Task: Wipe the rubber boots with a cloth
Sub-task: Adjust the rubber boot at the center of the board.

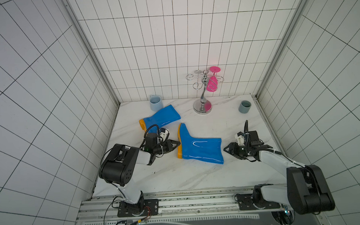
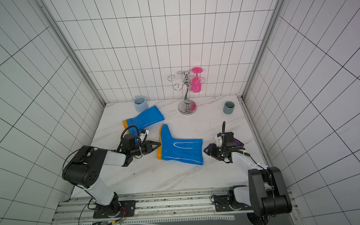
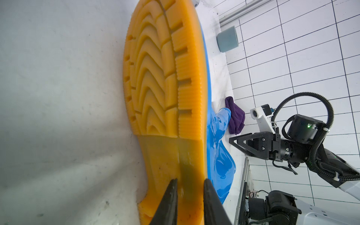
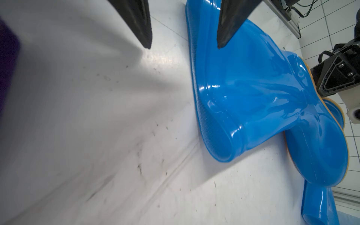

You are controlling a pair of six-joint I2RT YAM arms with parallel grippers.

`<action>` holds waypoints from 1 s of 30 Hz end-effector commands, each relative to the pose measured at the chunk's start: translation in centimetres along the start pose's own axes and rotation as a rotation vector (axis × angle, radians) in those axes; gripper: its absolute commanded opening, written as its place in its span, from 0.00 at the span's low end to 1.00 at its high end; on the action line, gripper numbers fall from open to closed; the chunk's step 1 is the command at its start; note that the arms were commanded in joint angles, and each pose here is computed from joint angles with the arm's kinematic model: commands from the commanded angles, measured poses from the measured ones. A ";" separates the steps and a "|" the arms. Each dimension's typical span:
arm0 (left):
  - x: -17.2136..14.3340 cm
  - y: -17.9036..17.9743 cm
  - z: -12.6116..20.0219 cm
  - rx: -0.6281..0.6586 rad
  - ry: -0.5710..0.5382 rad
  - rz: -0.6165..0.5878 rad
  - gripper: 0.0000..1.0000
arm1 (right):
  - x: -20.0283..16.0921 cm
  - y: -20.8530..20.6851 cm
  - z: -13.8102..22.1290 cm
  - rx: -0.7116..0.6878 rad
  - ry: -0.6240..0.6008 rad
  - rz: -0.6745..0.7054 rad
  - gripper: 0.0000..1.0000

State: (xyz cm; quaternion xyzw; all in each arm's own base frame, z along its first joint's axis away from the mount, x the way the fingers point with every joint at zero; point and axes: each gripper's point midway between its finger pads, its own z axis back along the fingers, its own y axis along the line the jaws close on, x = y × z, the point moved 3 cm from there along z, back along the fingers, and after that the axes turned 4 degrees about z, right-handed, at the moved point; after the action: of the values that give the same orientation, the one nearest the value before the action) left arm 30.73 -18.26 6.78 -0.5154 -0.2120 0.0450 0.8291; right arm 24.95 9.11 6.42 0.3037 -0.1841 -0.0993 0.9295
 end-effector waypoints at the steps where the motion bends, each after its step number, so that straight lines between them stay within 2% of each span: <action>1: -5.4 11.9 2.7 0.536 0.008 0.307 0.23 | -2.5 0.5 -0.7 0.074 0.047 -0.027 0.55; 9: -5.5 12.1 2.5 0.531 0.012 0.306 0.22 | -4.7 0.5 -1.6 0.128 0.075 -0.062 0.54; 13: -5.4 12.1 2.6 0.531 0.010 0.305 0.23 | -4.8 1.3 -2.4 0.171 0.096 -0.068 0.51; 16: -5.5 12.0 2.6 0.530 0.012 0.305 0.22 | -4.6 1.9 -2.6 0.182 0.105 -0.053 0.44; 20: -5.3 11.8 2.6 0.523 0.008 0.296 0.23 | -3.6 2.7 -2.3 0.181 0.090 -0.029 0.13; 23: -4.9 11.2 2.7 0.512 0.000 0.280 0.23 | -2.3 3.4 -1.5 0.149 0.064 0.014 0.01; 30: -3.5 9.2 2.7 0.481 -0.019 0.243 0.23 | 2.5 6.7 2.0 0.076 -0.016 0.176 0.00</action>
State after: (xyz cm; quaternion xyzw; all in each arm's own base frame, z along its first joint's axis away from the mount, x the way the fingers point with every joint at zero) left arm 30.87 -18.07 7.53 -0.5060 -0.2212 0.0524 0.8321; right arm 24.28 12.78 7.98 0.3495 -0.1682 -0.0538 0.9201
